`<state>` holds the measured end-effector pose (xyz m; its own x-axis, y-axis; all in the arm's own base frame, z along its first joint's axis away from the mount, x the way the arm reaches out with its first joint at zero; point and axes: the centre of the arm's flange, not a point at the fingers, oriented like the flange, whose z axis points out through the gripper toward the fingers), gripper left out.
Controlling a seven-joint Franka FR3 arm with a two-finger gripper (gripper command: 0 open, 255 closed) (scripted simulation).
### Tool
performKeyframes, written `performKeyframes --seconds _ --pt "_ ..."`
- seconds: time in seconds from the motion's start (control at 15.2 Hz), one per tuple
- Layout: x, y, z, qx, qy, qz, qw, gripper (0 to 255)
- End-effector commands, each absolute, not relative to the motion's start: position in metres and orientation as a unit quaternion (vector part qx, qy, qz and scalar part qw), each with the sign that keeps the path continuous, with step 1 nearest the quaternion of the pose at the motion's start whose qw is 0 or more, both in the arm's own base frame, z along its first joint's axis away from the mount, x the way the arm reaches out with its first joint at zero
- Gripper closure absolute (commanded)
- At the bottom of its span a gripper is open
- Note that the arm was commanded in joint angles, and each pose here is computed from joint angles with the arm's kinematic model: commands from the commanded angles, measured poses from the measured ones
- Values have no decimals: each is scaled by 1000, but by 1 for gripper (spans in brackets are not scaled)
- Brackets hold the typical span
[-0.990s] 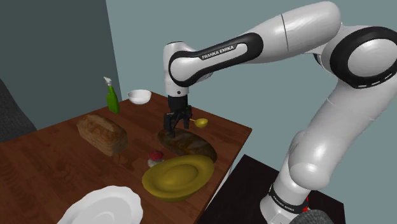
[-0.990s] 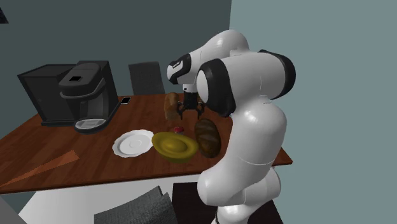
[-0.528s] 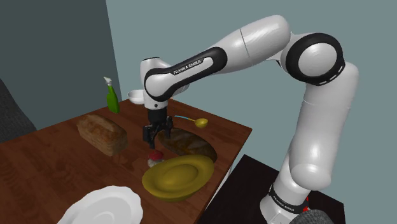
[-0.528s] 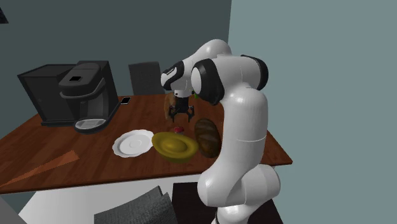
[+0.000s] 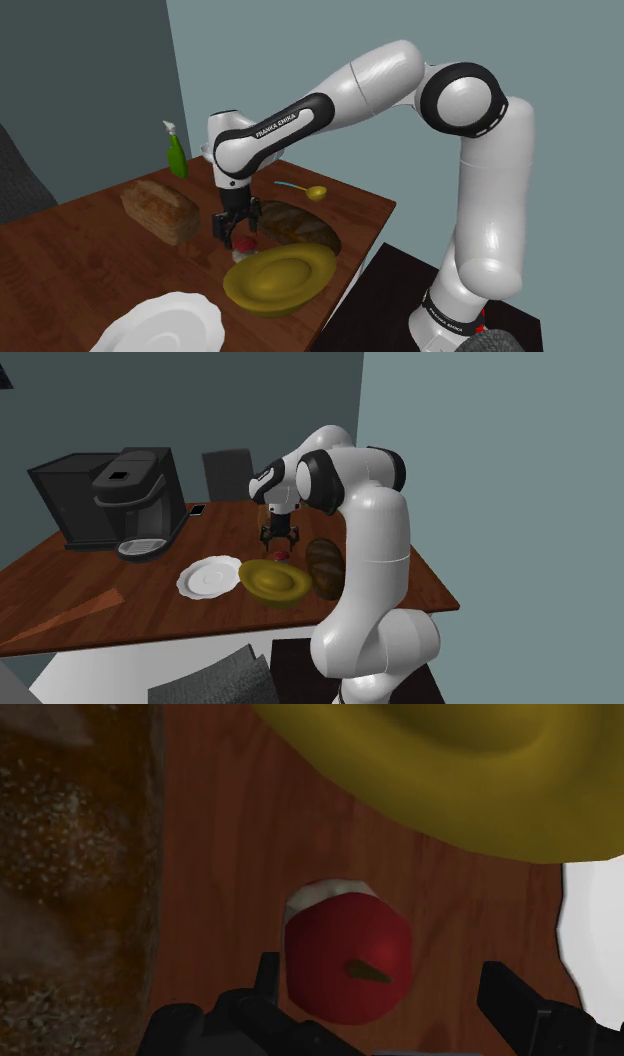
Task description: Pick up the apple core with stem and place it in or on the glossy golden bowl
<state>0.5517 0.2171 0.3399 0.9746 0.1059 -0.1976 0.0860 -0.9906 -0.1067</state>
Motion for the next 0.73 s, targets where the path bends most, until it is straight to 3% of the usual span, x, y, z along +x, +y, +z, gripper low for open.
performKeyframes --seconds 0.0,0.59,0.66 --pt "550 218 329 -992 -48 102 49 0" --pt "548 219 321 -992 -48 102 49 0" --pt "548 219 321 -992 -48 102 49 255"
